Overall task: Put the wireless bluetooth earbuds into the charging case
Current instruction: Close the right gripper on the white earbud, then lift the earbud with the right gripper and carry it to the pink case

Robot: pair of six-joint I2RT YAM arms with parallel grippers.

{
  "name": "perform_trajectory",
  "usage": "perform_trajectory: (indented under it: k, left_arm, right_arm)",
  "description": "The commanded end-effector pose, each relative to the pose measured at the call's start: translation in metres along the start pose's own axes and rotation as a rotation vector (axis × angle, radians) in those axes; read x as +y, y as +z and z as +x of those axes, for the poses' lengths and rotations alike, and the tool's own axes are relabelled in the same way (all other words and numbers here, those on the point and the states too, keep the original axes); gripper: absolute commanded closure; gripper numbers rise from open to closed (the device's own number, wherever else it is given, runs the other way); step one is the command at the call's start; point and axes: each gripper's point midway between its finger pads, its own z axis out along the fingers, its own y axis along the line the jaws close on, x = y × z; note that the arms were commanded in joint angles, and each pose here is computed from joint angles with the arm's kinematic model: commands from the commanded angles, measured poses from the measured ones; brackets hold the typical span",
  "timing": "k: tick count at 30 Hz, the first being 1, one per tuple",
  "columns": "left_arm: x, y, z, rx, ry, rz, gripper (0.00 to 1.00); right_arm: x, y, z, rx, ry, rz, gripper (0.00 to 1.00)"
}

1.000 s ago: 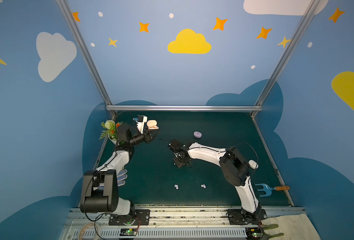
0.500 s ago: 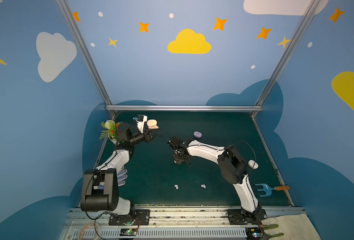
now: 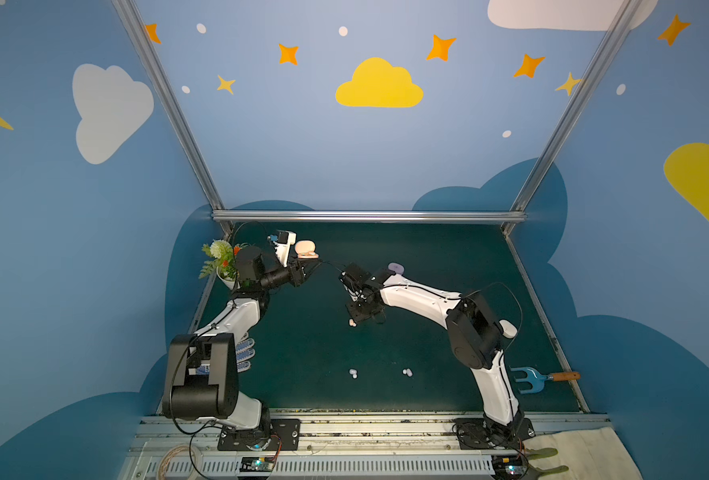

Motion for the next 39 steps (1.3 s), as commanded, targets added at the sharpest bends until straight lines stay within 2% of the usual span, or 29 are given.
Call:
perform_trajectory:
  k: [1,22,30,39]
  left_arm:
    - [-0.010,0.004,-0.010,-0.014,0.036,0.041,0.79]
    - [-0.012,0.006,-0.009,-0.013,0.034,0.046,0.79]
    - [-0.013,0.006,-0.011,-0.014,0.036,0.045,0.79]
    - [-0.014,0.006,-0.010,-0.013,0.033,0.046,0.79]
  right_arm:
    - [0.015,-0.004,0.000,0.010,0.021,-0.044,0.54]
    - [0.017,0.037,0.010,0.085,0.020,-0.013,0.66]
    - [0.013,0.043,0.016,0.108,0.011,0.023,0.73]
    - [0.011,0.043,0.022,0.116,0.012,0.035,0.86]
